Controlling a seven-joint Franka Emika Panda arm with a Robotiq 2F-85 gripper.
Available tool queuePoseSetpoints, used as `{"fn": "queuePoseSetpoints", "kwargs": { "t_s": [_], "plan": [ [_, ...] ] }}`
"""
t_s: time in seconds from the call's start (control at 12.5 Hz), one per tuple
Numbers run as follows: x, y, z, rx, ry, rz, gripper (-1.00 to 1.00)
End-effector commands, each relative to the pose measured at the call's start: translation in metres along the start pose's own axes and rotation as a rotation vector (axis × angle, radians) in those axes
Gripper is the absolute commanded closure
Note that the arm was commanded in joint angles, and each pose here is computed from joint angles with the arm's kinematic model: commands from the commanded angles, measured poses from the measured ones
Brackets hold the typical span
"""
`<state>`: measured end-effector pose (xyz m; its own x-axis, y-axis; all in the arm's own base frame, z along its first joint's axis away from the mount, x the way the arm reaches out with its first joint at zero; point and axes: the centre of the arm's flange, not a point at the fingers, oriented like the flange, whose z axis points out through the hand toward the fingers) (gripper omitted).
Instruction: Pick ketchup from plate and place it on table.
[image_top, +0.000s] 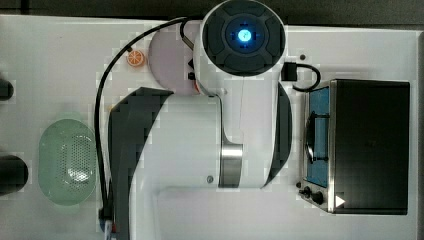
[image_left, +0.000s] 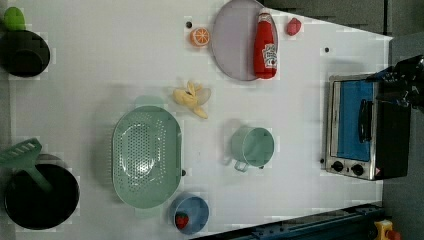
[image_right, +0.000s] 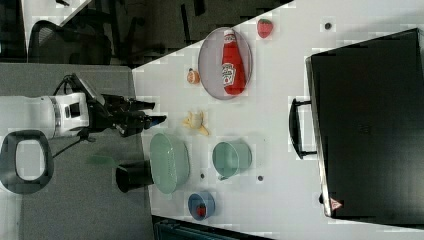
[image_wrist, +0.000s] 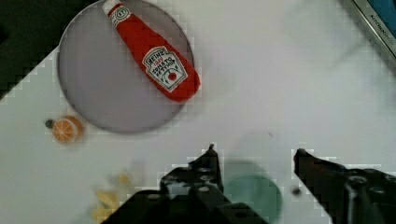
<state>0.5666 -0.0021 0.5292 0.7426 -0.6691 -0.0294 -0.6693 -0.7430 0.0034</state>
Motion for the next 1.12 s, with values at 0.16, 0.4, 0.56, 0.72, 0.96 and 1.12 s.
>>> {"fn": "queuePoseSetpoints", "kwargs": {
  "t_s": [0.16,0.4,0.56,0.72,0.96,1.12],
  "plan": [
    [-0.061,0.084,-0.075,-0.023,-0.026,0.092,-0.8],
    [-0.048,0.066,-0.053,-0.027,-0.032,0.064,-1.0],
    [-0.036,0.048,-0.025,-0.034,-0.044,0.025,-1.0],
    [-0.023,0.026,0.009,-0.04,-0.059,-0.019,-1.0],
    [-0.006,-0.006,0.064,-0.035,-0.072,-0.092,-1.0],
    [0.004,-0.026,0.099,-0.02,-0.075,-0.196,-1.0]
  ]
}}
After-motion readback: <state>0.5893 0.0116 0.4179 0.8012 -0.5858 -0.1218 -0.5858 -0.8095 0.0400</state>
